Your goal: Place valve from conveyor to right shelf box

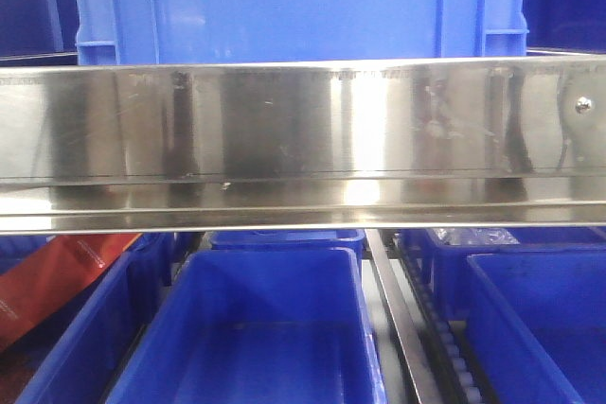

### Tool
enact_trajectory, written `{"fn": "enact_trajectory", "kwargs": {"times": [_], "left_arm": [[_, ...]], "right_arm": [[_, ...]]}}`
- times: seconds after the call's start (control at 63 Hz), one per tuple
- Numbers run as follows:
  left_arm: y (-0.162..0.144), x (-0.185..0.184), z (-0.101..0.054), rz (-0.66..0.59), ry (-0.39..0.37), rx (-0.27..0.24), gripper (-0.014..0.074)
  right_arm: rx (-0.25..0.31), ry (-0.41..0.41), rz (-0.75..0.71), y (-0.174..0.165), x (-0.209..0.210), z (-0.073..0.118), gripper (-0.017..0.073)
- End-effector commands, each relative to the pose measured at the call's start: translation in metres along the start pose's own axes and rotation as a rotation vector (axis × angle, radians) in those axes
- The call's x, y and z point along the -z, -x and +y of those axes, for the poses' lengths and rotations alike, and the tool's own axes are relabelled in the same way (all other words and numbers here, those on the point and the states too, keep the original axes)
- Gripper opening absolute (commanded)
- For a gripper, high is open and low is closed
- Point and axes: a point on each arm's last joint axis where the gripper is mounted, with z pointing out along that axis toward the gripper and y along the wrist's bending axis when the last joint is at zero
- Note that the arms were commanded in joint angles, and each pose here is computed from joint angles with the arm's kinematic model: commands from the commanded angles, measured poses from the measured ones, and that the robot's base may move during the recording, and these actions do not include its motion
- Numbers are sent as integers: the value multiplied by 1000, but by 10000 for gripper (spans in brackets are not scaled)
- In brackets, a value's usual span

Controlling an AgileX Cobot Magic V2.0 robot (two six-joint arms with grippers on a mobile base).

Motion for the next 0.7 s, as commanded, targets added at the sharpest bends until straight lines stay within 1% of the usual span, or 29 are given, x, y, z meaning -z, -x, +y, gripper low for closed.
{"fn": "enact_trajectory", "kwargs": {"times": [0.0, 0.191, 0.349, 0.445, 0.572, 0.619, 0.683], "left_arm": [[8, -3, 0, -49, -3, 12, -111], [6, -23, 1, 6, -7, 15, -111], [5, -35, 2, 28, -7, 18, -111], [5, -41, 1, 36, -20, 34, -111], [8, -41, 1, 1, -25, 49, -111], [9, -41, 0, -9, -32, 61, -111], [12, -39, -2, -23, -58, 95, -111]], "right_arm": [[11, -12, -99, 11, 6, -1, -155], [18, 12, -99, 11, 6, 2, -155], [22, 26, -104, 12, 6, 4, -155], [22, 26, -104, 12, 6, 4, -155], [22, 26, -104, 12, 6, 4, -155], [22, 25, -112, 12, 6, 4, -155], [20, 27, -109, 13, 6, 4, -155]]}}
